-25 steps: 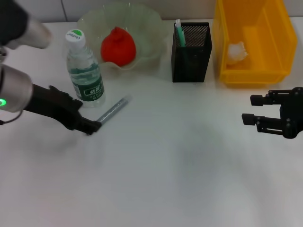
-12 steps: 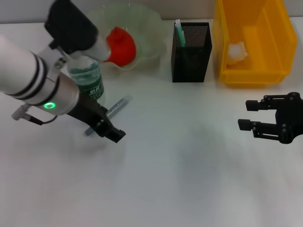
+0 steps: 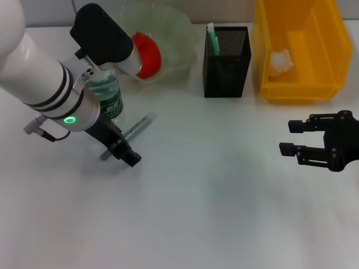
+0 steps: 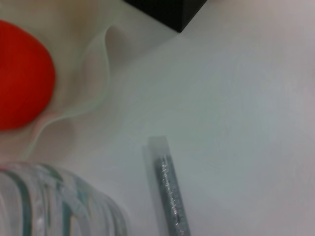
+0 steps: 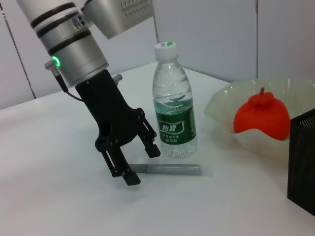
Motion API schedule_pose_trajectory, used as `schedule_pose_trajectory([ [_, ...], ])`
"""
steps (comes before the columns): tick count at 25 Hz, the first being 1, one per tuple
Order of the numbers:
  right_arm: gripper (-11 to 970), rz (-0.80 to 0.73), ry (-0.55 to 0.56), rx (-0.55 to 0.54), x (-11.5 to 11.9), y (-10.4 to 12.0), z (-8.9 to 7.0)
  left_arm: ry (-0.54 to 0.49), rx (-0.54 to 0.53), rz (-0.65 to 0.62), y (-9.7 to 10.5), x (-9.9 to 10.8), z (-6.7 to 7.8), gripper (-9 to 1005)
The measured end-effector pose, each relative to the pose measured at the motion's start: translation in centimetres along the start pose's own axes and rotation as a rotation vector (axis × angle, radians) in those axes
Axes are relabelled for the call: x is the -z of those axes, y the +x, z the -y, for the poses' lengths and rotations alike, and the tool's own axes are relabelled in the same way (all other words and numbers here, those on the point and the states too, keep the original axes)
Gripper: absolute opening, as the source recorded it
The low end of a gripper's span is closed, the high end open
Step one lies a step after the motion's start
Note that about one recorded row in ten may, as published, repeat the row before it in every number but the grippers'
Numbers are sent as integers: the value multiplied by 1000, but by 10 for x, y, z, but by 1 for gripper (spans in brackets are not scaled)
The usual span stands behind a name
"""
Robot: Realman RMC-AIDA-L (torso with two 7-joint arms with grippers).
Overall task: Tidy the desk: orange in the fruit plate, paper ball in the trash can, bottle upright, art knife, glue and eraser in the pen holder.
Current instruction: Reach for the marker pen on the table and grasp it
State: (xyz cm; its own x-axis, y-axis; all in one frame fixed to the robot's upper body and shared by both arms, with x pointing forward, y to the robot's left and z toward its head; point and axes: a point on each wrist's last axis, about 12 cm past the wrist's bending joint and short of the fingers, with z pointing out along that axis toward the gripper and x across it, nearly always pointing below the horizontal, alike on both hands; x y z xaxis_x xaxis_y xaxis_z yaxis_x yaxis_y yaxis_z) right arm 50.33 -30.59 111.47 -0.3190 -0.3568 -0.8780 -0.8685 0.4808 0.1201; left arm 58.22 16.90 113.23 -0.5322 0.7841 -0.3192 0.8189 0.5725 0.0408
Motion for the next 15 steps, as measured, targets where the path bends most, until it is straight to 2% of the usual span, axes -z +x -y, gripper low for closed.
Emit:
schedule_pose_trajectory([
  [15, 568, 0, 4, -5, 0, 1, 0, -6, -13, -58, -9, -6, -6, 793],
])
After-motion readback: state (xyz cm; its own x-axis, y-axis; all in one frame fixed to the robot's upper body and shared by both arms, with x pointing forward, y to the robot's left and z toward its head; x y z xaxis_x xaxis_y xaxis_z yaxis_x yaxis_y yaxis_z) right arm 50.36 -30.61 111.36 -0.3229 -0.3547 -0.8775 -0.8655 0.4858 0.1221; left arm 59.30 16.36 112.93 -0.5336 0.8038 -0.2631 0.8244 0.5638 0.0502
